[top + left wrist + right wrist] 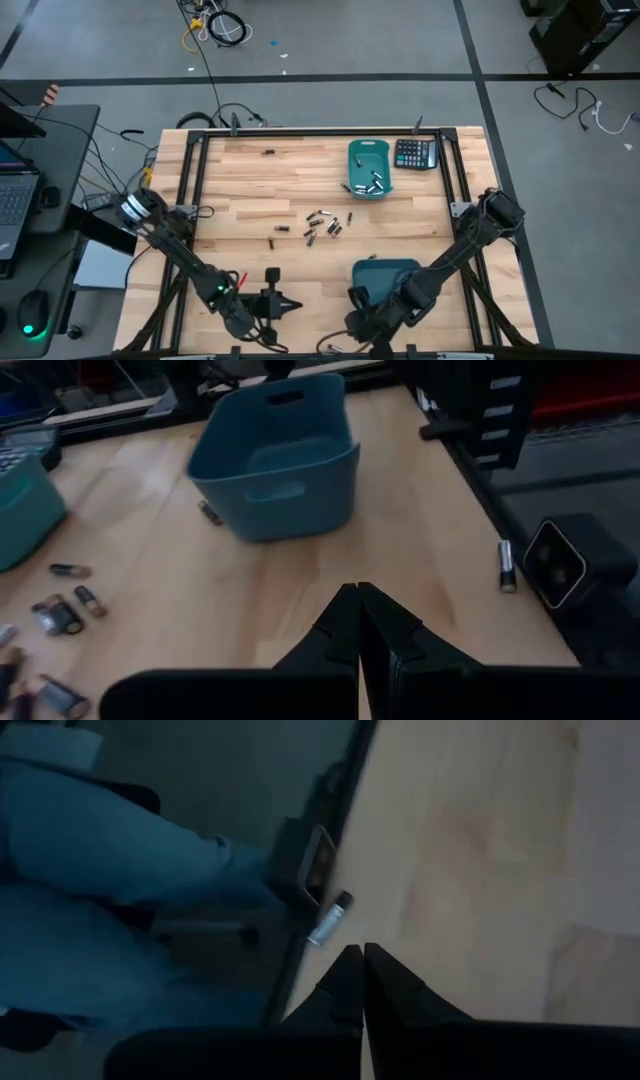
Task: Sort batteries
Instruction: Put the silver battery into the green bin
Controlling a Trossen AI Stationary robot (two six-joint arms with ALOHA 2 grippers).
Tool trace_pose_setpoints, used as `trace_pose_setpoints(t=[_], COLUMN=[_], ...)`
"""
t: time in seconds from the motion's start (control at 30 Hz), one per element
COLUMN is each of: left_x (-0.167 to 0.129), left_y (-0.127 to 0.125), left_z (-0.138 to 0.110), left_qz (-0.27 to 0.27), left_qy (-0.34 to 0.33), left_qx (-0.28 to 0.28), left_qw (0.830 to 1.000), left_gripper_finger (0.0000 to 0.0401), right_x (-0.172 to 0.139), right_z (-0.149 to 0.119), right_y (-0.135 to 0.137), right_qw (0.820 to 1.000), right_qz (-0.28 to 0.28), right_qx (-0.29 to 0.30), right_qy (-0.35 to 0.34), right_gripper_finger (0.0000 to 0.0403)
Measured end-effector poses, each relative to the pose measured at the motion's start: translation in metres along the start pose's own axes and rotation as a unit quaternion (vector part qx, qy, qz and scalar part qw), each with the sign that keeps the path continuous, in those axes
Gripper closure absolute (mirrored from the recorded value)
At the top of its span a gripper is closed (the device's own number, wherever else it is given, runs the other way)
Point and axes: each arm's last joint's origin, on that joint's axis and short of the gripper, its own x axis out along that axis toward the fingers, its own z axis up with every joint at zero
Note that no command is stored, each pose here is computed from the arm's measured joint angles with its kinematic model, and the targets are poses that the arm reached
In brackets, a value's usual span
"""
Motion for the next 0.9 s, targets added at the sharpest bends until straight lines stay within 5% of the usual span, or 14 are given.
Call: trace_pose_setpoints(t=[0.53,0.9], left_x=[0.006,0.006], left_y=[-0.009,-0.012], left_z=[-0.004,-0.001], left_qz=[-0.002,-0.034], left_qy=[-0.031,-0.036], left_qx=[-0.02,-0.029], left_qw=[0.999,0.998], left_gripper_finger=[0.0401,0.0401], right_x=[0.025,0.054], right_z=[-0.018,-0.027], right_y=[0.023,0.023], right_qw=[1.0,0.998], right_qz=[0.002,0.011], right_qx=[0.022,-0.06], right_qy=[-0.001,-0.009], right_gripper_finger=[0.0403,0.0403])
